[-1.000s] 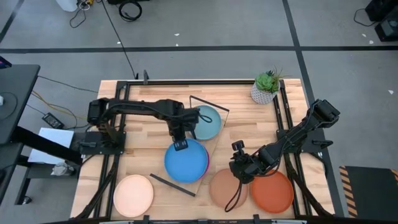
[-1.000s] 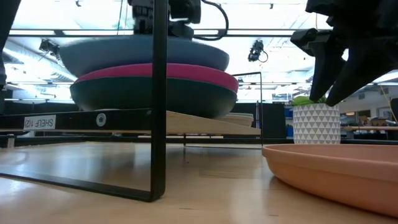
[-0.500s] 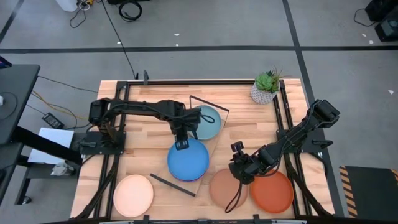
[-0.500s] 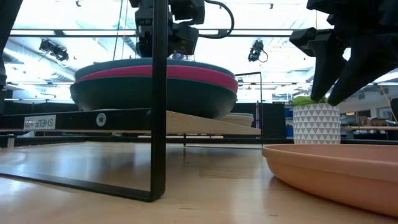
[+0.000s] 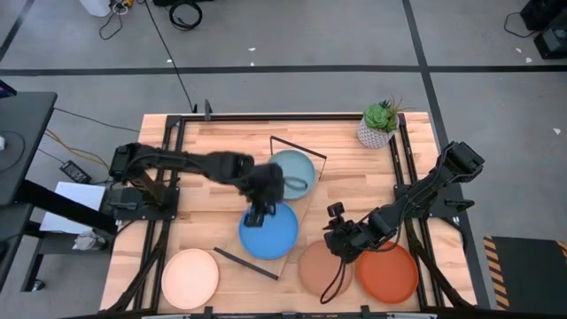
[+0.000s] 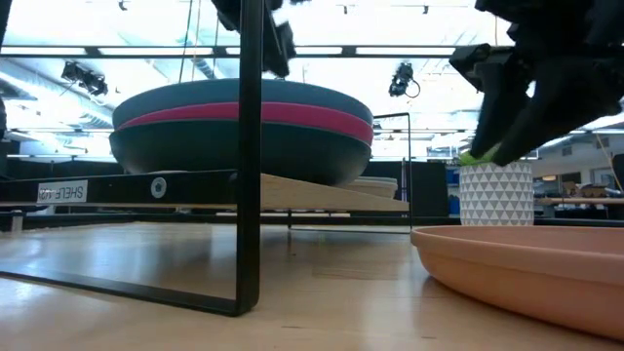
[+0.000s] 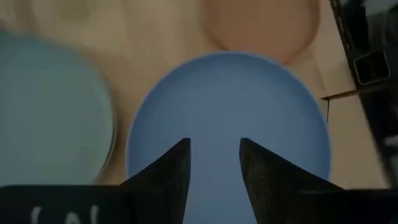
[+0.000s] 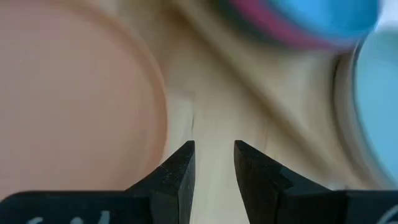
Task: Place and stack plates onto a shelf
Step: Stack the blue plate on top of the pink plate, then stack the brown plate on top of the light blue plate
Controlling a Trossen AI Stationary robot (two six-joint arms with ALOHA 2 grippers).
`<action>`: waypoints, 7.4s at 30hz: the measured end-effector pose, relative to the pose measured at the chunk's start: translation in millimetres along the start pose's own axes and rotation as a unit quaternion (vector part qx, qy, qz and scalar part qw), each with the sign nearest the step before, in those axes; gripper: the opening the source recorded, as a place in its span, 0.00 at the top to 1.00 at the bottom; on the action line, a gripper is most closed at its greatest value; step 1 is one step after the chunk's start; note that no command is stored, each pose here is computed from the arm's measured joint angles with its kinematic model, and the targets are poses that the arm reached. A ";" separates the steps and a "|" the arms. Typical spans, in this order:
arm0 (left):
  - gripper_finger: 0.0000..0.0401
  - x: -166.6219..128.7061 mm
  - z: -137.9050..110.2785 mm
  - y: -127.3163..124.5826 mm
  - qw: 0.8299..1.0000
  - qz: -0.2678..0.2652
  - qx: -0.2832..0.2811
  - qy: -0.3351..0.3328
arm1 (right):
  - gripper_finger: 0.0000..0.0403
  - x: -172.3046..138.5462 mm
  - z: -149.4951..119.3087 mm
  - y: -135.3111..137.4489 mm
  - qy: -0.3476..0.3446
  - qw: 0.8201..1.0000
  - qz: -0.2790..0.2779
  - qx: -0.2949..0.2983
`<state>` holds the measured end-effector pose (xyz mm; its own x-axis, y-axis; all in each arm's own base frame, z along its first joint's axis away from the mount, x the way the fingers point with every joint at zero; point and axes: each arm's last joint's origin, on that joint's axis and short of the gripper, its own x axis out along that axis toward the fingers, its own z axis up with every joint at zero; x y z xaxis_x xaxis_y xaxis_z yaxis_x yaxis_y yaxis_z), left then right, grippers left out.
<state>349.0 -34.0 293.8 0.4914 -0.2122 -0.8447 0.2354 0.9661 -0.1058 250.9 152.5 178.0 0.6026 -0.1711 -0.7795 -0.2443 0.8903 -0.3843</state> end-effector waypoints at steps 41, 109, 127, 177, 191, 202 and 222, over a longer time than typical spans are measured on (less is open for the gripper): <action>0.65 -62.9 -26.8 -36.9 0.982 0.005 0.033 -0.186 | 0.71 5.4 9.6 -51.6 -0.283 0.956 -0.067 -0.046; 0.65 42.8 -77.8 -27.2 0.955 0.025 -0.174 0.240 | 0.75 29.5 -8.9 -34.8 -0.196 0.979 0.047 -0.038; 0.65 6.7 -37.7 -35.5 0.993 0.021 -0.074 0.091 | 0.75 7.9 -5.6 -32.3 -0.158 0.982 0.107 0.002; 0.65 -34.2 -29.9 -28.0 0.996 0.090 0.014 -0.016 | 0.96 33.4 -33.8 -51.8 0.046 0.965 0.140 0.216; 0.65 -35.2 -8.1 -33.5 0.961 0.160 0.203 -0.098 | 0.95 -40.1 -51.1 -127.4 -0.033 0.940 0.120 0.318; 0.49 0.4 12.9 -49.6 0.843 0.296 0.445 -0.061 | 0.95 -52.9 -58.9 -160.0 -0.097 0.909 0.165 0.370; 0.48 33.6 30.3 -73.7 0.710 0.313 0.626 -0.083 | 0.95 -52.8 -49.6 -174.5 -0.172 0.888 0.199 0.378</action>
<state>373.6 -116.8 289.1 0.8956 0.0858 -0.4364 0.4369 0.0142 0.8994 224.0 -14.7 261.7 0.8112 0.2444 -0.5313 0.0103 0.9024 0.4308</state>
